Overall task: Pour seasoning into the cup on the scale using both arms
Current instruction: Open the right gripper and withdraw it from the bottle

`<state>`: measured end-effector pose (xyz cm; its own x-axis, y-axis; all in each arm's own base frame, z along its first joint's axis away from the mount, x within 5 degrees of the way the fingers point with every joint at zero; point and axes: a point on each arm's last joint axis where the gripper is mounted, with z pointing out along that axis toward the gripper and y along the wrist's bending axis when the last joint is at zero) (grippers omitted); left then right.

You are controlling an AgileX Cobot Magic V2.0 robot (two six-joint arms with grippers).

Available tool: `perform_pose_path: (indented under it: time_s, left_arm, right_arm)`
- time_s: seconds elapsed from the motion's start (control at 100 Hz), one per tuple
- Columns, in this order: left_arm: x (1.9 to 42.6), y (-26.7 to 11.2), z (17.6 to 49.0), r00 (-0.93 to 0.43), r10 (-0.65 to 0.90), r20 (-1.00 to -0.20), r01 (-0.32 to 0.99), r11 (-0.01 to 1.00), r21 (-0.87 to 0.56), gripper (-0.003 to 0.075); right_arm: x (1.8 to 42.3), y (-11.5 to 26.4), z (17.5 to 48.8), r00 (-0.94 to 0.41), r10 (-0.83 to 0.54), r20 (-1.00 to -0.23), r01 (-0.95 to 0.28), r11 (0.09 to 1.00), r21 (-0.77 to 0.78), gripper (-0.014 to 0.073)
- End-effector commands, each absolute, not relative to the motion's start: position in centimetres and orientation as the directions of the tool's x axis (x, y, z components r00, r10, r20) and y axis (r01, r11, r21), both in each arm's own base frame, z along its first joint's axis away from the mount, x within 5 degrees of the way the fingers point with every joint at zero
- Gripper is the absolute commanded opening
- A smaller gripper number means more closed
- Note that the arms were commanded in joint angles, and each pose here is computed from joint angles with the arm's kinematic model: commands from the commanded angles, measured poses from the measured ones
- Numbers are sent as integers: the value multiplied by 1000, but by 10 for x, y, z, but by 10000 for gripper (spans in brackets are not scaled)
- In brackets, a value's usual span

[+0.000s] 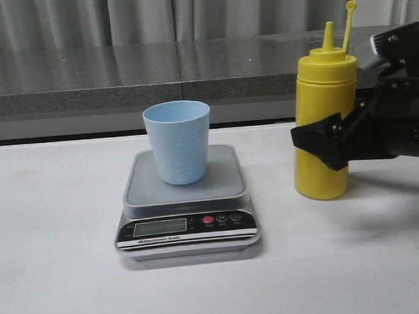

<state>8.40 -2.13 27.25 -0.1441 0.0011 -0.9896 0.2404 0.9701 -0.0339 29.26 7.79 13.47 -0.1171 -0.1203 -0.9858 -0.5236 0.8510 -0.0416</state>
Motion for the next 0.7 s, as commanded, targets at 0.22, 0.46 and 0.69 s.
perform_pose_path:
  time_s: [0.22,0.46,0.69]
  left_arm:
    - [85,-20,290,-44,-42,-998,227,972,-51,-20]
    - [85,-20,290,-44,-42,-998,227,972,-51,-20]
    - [85,-20,290,-44,-42,-998,227,972,-51,-20]
  right_arm:
    - [280,73,150,-11,-42,-999,-496,868,-31,656]
    - [254,64,149,-43,-12,-999,-439,898,8,656]
    - [231,54,170,-12,1,-1000,-376,927,5,656]
